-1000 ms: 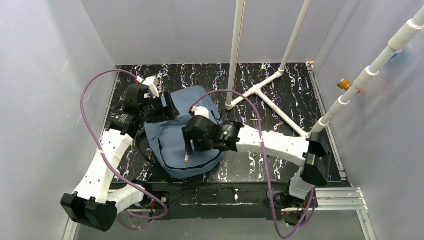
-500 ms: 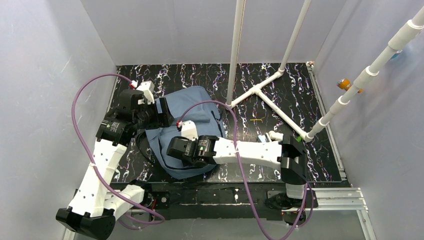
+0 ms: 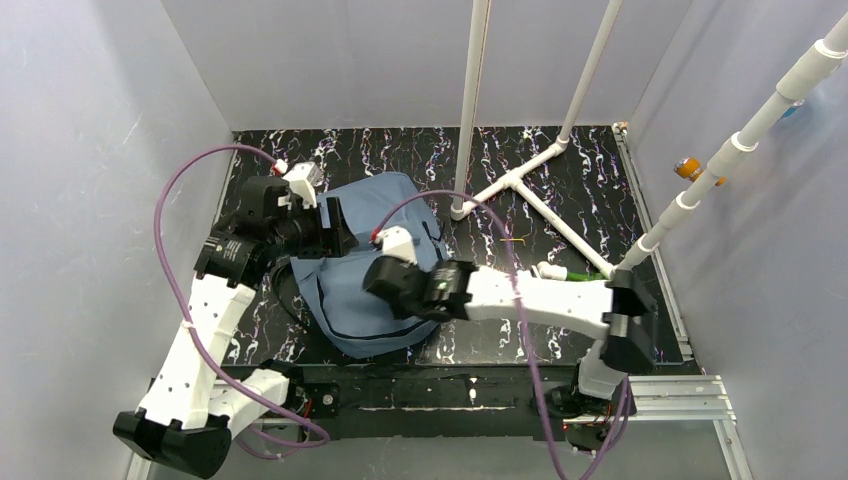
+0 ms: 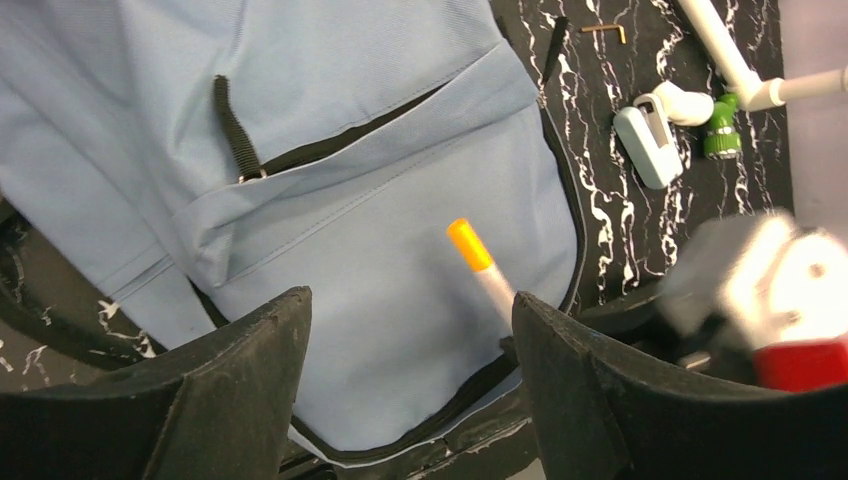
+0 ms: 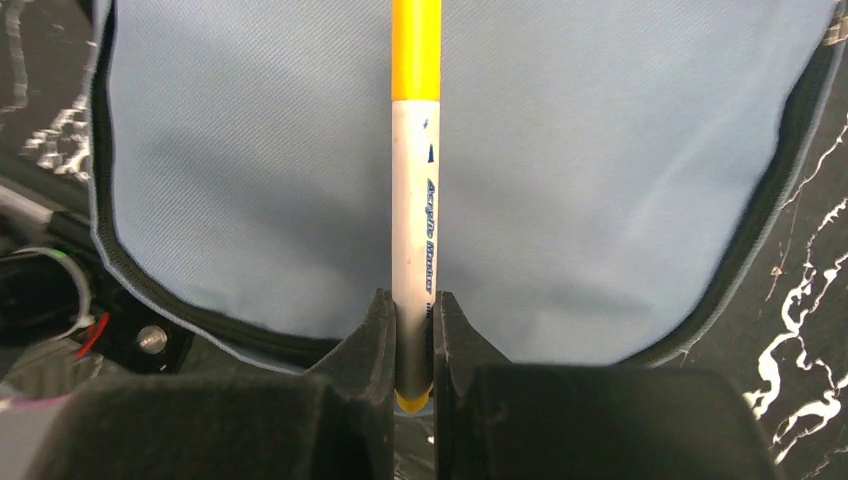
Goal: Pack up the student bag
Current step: Pick up the stationery from the student bag.
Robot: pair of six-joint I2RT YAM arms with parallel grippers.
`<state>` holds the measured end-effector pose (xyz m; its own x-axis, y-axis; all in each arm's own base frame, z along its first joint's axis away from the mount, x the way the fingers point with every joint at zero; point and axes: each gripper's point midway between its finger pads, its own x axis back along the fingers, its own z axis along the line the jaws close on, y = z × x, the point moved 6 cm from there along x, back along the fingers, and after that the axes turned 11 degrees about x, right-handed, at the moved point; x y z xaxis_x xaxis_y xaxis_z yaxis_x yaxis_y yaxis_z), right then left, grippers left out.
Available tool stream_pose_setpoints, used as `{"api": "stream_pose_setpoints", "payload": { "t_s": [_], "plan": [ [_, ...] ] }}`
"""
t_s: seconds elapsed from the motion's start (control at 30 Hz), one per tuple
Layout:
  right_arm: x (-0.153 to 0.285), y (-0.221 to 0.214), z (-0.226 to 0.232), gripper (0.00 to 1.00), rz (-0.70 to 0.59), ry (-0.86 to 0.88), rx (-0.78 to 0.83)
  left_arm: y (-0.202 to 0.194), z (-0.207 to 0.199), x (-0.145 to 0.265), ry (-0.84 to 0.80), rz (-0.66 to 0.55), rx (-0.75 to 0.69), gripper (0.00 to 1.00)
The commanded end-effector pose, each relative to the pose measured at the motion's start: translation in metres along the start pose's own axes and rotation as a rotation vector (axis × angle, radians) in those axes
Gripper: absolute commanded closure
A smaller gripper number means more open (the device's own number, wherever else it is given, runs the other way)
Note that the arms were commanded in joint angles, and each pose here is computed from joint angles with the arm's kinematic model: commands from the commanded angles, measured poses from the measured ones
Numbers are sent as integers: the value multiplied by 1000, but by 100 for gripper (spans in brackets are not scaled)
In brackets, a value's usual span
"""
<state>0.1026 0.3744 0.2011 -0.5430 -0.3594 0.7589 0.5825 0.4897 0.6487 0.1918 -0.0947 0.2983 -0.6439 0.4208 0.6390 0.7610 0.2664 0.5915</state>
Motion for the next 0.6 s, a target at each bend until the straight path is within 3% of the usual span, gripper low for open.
{"api": "stream_pose_setpoints", "payload": {
  "t_s": [0.0, 0.1, 0.23, 0.47, 0.57],
  "plan": [
    [24, 38, -46, 99, -142, 171, -102, 10, -16, -8, -98, 42, -23, 30],
    [28, 46, -69, 99, -193, 298, -187, 22, -18, -26, -100, 73, -53, 33],
    [29, 59, -103, 99, -213, 316, -217, 38, -13, -56, -45, 115, -99, 35],
    [24, 88, -133, 99, -242, 452, -188, 48, -35, -107, 80, 149, -382, 34],
    [19, 95, -149, 99, -242, 495, -235, 47, -38, -126, 96, 206, -364, 51]
  ]
}}
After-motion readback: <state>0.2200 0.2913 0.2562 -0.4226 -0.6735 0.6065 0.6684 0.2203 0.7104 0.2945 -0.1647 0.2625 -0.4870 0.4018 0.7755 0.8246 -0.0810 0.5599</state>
